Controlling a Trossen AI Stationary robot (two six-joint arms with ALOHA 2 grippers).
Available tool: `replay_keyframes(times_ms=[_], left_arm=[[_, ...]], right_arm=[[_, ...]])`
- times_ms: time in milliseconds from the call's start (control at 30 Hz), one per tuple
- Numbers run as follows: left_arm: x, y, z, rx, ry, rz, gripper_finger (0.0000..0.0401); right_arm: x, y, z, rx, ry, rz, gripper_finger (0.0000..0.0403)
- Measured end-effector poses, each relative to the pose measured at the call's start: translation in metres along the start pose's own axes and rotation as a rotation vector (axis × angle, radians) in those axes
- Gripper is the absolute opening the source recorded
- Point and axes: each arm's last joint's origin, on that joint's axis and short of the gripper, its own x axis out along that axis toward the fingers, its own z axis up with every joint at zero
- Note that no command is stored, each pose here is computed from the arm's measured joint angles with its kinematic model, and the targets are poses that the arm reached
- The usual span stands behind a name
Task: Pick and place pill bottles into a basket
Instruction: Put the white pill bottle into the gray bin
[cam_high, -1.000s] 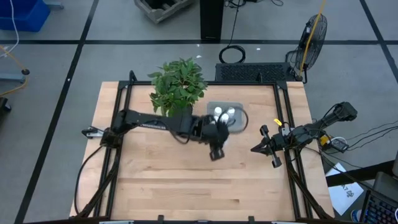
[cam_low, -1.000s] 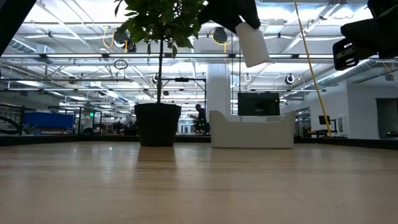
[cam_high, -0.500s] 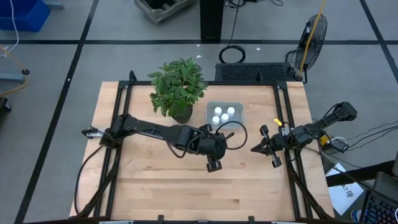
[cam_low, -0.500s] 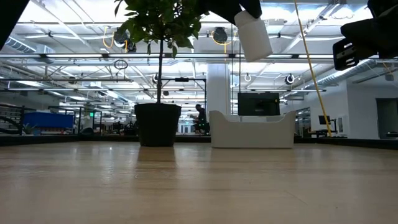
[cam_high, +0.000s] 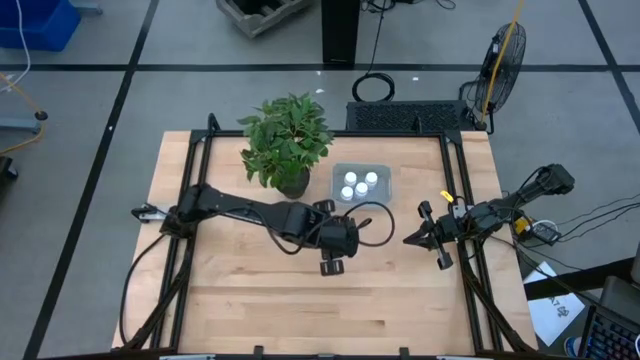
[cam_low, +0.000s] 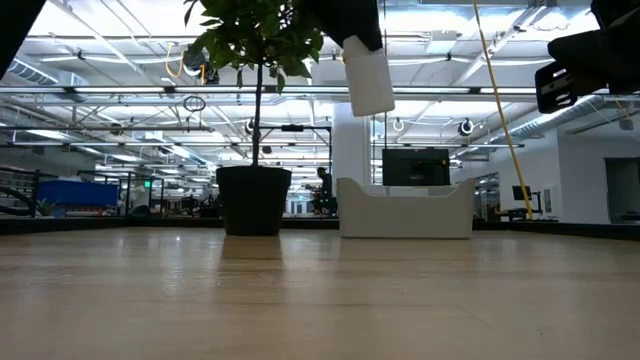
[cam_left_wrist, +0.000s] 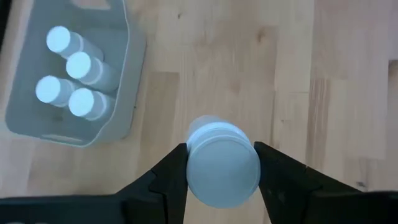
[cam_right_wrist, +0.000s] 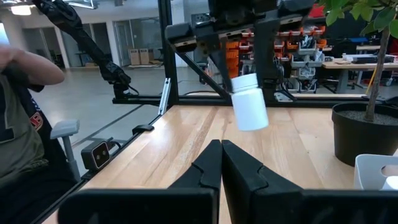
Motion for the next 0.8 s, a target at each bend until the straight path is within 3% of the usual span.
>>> replay_keyframes(times_ms=[200, 500, 800], left_arm=[[-0.005, -0.016, 0.003, 0.035, -0.081, -0.016, 0.0165], [0.006, 0.024, 0.019, -0.028, -0.117, -0.029, 0.0178], [0.007, 0.028, 0.021, 0.058, -0.108, -0.139, 0.0164]], right_arm=[[0.0, 0.0, 0.0, 0.0, 0.0, 0.0, 0.0004], [0.0, 0.0, 0.0, 0.0, 0.0, 0.0, 0.0004], [0.0, 0.0, 0.0, 0.0, 0.0, 0.0, 0.0004]])
